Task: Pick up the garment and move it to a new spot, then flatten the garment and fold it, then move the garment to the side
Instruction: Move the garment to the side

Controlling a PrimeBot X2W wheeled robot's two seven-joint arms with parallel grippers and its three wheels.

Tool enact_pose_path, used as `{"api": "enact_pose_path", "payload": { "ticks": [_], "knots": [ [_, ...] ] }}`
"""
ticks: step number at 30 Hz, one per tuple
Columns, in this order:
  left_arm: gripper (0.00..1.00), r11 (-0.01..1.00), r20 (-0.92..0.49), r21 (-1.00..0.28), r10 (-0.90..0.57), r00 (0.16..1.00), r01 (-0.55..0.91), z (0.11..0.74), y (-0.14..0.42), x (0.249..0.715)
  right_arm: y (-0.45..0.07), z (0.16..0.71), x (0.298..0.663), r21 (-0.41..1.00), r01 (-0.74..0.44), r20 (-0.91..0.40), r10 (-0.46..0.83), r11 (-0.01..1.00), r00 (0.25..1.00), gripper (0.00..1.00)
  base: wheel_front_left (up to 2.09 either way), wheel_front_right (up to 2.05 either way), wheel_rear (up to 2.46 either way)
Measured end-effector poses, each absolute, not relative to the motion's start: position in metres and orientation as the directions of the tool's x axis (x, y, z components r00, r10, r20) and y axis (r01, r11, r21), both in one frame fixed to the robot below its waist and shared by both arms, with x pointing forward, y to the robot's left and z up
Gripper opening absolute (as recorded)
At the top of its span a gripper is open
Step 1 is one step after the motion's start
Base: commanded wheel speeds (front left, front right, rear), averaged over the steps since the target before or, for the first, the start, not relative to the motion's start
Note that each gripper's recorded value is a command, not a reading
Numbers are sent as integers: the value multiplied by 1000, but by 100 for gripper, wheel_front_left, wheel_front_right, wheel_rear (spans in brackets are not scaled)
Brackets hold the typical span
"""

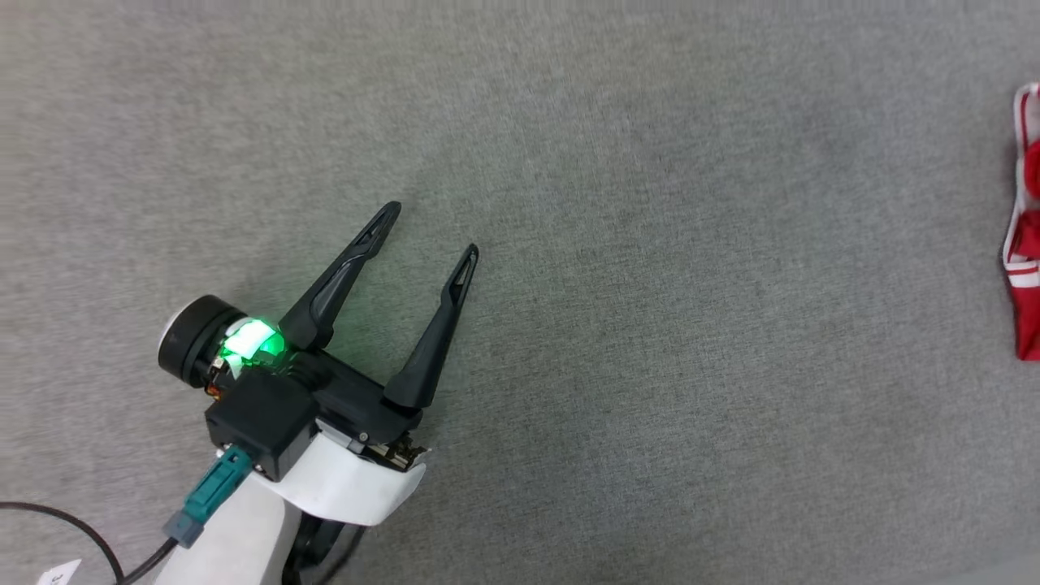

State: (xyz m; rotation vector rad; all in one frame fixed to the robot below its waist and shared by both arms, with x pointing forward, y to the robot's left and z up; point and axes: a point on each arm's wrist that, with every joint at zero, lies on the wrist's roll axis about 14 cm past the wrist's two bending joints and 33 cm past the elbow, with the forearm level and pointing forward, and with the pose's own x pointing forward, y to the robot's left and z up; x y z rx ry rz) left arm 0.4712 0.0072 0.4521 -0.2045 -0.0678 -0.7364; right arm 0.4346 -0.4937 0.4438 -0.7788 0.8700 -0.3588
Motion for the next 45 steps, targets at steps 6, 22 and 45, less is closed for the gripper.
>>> {"api": "enact_pose_path", "payload": {
  "ticks": [6,22,45],
  "knots": [
    [100,806,176,-127,-556,812,579,489,38,469,-454,506,471,-701,78,-371,-455,709,809,100,0,0,0],
    [100,977,253,-51,-189,949,209,557,159,410,-258,599,455,-187,36,164,-5,982,986,100,0,0,0],
    [100,993,177,-67,-82,981,95,536,181,367,-186,536,391,149,-64,163,39,987,986,100,0,0,0]
  ]
}}
